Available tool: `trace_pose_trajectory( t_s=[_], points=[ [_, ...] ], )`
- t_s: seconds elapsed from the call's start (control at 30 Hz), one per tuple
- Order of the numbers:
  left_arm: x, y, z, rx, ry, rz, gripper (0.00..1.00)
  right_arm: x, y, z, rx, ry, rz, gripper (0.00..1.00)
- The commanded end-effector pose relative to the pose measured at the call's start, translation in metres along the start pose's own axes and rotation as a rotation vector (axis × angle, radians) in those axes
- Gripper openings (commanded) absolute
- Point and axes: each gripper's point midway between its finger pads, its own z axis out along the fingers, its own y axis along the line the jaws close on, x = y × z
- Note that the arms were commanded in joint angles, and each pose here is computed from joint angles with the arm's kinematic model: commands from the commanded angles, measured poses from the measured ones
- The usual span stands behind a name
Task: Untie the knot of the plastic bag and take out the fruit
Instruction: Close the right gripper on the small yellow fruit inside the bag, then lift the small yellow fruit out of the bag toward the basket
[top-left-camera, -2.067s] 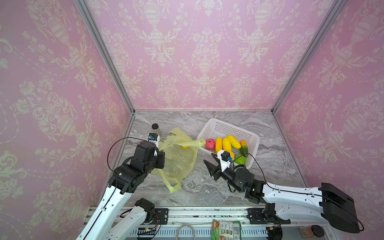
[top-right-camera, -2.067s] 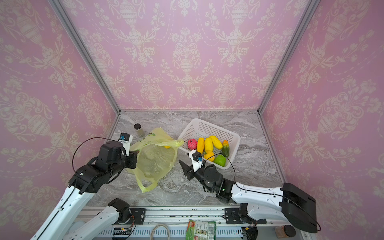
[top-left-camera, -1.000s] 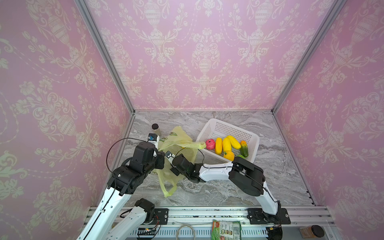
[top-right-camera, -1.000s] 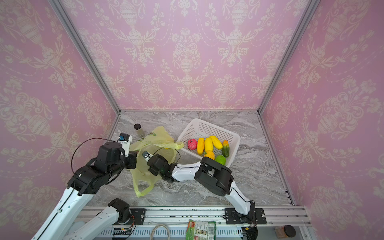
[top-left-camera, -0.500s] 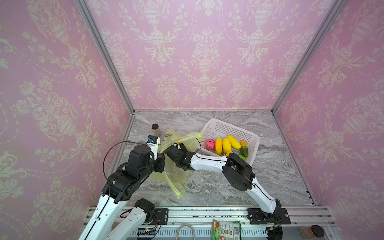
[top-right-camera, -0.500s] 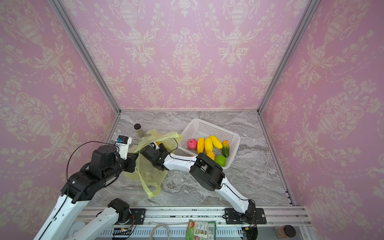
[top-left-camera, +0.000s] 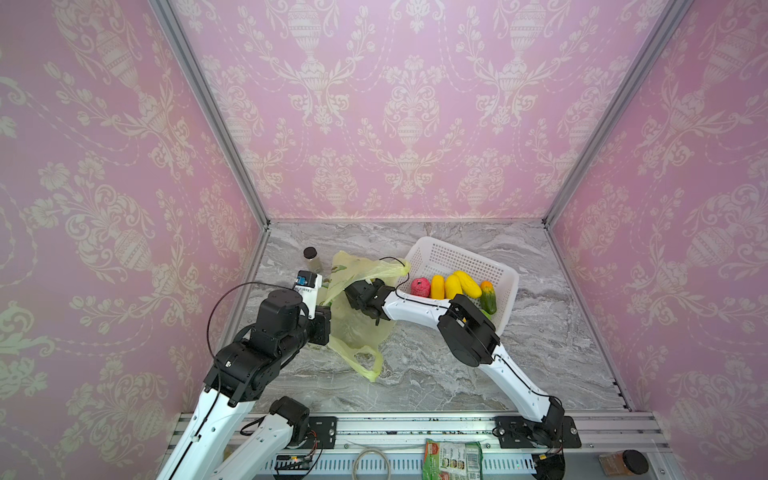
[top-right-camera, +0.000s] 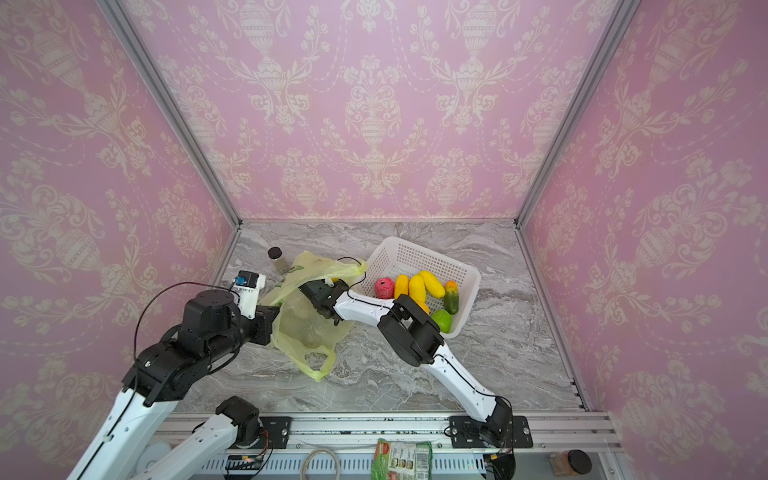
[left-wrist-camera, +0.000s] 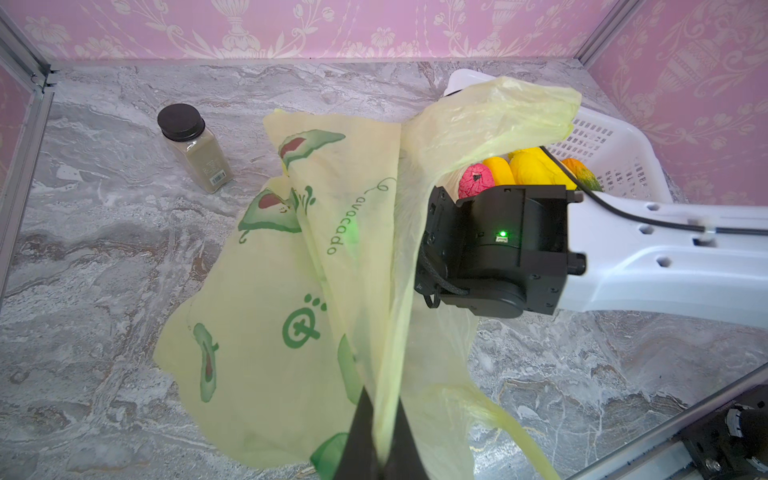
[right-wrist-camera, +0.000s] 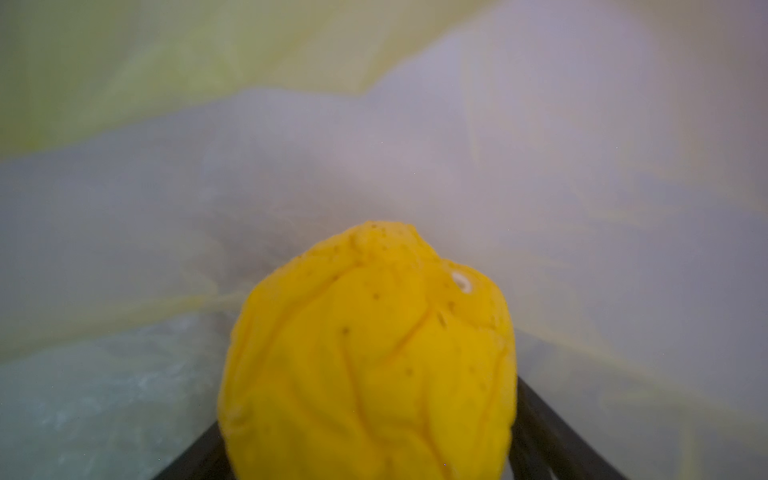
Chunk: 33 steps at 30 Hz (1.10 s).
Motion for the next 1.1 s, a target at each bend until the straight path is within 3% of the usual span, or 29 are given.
trace_pose_trajectory(
  t_s=[0.0, 0.47, 0.8, 1.07],
  points=[
    [0.001, -0.004, 0.000, 0.020, -0.005, 0.025, 0.00, 0.011, 0.004, 0.004, -0.034, 0.053, 0.003, 0.89],
    [0.003, -0.003, 0.003, 0.016, 0.006, 0.022, 0.00, -0.016, 0.028, 0.004, -0.184, 0.010, 0.131, 0.95],
    [0.003, 0.007, 0.007, -0.047, 0.015, 0.016, 0.00, -0.019, 0.024, -0.011, -0.253, -0.032, 0.179, 0.58],
    [0.007, 0.030, 0.019, -0.178, 0.070, -0.003, 0.00, -0.007, 0.012, -0.052, -0.367, -0.092, 0.208, 0.38]
  ],
)
